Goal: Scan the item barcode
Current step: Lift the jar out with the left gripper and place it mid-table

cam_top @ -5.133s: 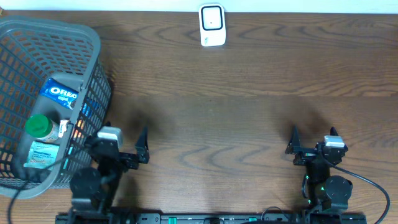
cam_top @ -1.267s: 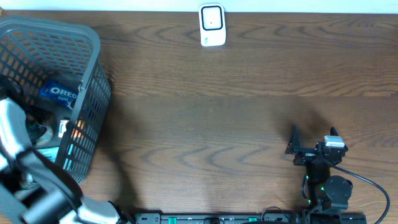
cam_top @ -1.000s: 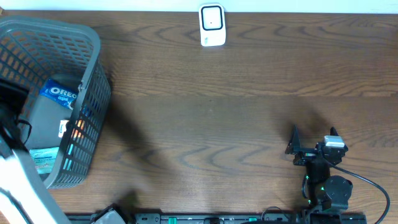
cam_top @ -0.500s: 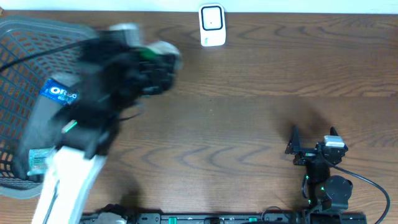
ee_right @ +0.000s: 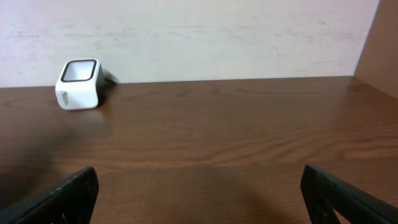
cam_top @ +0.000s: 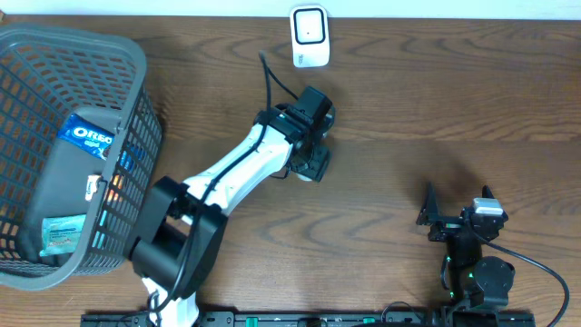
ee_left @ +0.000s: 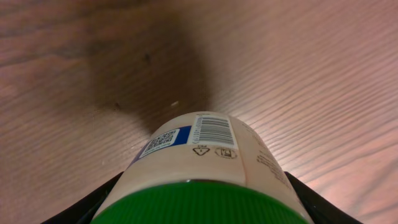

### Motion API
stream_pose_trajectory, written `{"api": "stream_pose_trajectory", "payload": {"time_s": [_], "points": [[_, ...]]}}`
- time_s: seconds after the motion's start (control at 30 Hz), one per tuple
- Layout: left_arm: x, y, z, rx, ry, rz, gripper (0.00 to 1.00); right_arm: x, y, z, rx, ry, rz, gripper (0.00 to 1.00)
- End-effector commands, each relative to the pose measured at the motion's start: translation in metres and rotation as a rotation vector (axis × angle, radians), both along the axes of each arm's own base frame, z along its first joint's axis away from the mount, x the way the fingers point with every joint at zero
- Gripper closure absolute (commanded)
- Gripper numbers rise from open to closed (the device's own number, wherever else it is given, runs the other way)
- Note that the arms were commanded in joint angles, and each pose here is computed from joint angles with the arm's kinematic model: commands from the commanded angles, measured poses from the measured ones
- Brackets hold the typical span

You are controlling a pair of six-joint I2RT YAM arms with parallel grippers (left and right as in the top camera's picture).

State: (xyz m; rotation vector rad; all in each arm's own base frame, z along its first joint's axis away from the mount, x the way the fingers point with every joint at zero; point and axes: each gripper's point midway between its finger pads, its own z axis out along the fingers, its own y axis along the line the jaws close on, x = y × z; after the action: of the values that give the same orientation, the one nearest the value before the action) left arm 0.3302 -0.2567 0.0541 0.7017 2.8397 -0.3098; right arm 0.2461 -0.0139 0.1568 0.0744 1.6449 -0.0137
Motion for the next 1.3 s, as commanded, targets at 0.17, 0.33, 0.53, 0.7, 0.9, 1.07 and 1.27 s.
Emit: {"api": "stream_pose_trajectory", "payload": {"time_s": [0.17, 0.33, 0.53, 0.7, 0.9, 1.07, 1.27], "points": [[0.000, 0.004, -0.007, 0.068, -0.061, -0.305, 0.26, 0.000, -0.001, 0.000, -0.015, 0.001, -0.001, 0.01], [-0.002, 0.007, -0.008, 0.088, -0.058, -0.333, 0.25, 0.000, -0.001, 0.000, -0.015, 0.001, -0.001, 0.01], [0.002, 0.021, -0.008, 0.165, -0.076, -0.316, 0.18, 0.000, -0.001, 0.000, -0.015, 0.001, -0.001, 0.01], [0.016, 0.010, 0.069, 0.094, -0.211, -0.284, 0.06, 0.000, -0.001, 0.000, -0.015, 0.001, -0.001, 0.01], [0.004, 0.046, 0.195, 0.094, -0.399, -0.156, 0.02, 0.000, -0.001, 0.000, -0.015, 0.001, -0.001, 0.01], [0.000, 0.142, 0.299, 0.121, -0.685, 0.341, 0.02, 0.000, -0.001, 0.000, -0.015, 0.001, -0.001, 0.01], [-0.054, 0.322, 0.361, -0.058, -0.839, 1.311, 0.02, 0.000, -0.001, 0.000, -0.015, 0.001, -0.001, 0.01]]}}
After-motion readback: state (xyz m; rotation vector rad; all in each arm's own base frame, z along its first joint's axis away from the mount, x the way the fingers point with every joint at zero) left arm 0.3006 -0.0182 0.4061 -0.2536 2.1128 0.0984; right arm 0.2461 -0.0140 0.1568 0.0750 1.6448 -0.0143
